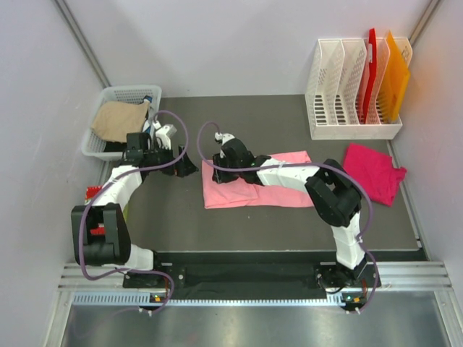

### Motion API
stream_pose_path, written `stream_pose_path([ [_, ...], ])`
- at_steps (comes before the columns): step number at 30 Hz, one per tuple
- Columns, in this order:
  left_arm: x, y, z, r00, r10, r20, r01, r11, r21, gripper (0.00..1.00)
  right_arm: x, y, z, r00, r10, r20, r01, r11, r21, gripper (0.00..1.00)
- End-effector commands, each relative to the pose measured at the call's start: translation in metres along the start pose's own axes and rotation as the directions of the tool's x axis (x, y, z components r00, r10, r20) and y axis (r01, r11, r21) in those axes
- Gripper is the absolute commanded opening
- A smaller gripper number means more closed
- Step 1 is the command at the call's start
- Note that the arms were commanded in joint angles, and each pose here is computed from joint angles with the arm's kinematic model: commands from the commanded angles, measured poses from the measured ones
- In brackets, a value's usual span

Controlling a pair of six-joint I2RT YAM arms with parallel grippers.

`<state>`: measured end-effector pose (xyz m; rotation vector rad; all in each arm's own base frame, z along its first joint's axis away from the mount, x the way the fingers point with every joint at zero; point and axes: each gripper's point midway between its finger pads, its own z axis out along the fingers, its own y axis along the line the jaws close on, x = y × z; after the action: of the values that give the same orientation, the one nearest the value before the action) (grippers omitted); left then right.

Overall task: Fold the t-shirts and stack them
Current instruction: Fold the folded rectangular tshirt in 1/3 of the way

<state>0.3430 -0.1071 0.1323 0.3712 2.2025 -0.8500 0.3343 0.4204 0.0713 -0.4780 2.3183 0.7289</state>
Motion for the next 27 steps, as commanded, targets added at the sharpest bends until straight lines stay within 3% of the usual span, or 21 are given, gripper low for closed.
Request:
stream_pose_path([
  [1, -0.015, -0.008, -0.006, 0.998, 0.036, 0.054, -0.038, 0.999, 0.035, 0.98, -0.024, 0.008, -0.003, 0.999, -0.018, 0.044, 0.019, 1.000, -0.001, 0.34],
  [14, -0.015, 0.000, -0.018, 0.998, 0.039, 0.056, -0.042, 0.998, 0.046, 0.99, -0.029, -0.072, 0.004, 0.998, 0.061, 0.018, -0.062, 0.989, 0.131, 0.34],
  [27, -0.004, -0.003, -0.021, 0.994, 0.106, 0.021, -0.107, 0.992, 0.070, 0.99, -0.049, -0.112, -0.006, 0.998, 0.059, 0.024, -0.063, 0.976, 0.207, 0.33],
])
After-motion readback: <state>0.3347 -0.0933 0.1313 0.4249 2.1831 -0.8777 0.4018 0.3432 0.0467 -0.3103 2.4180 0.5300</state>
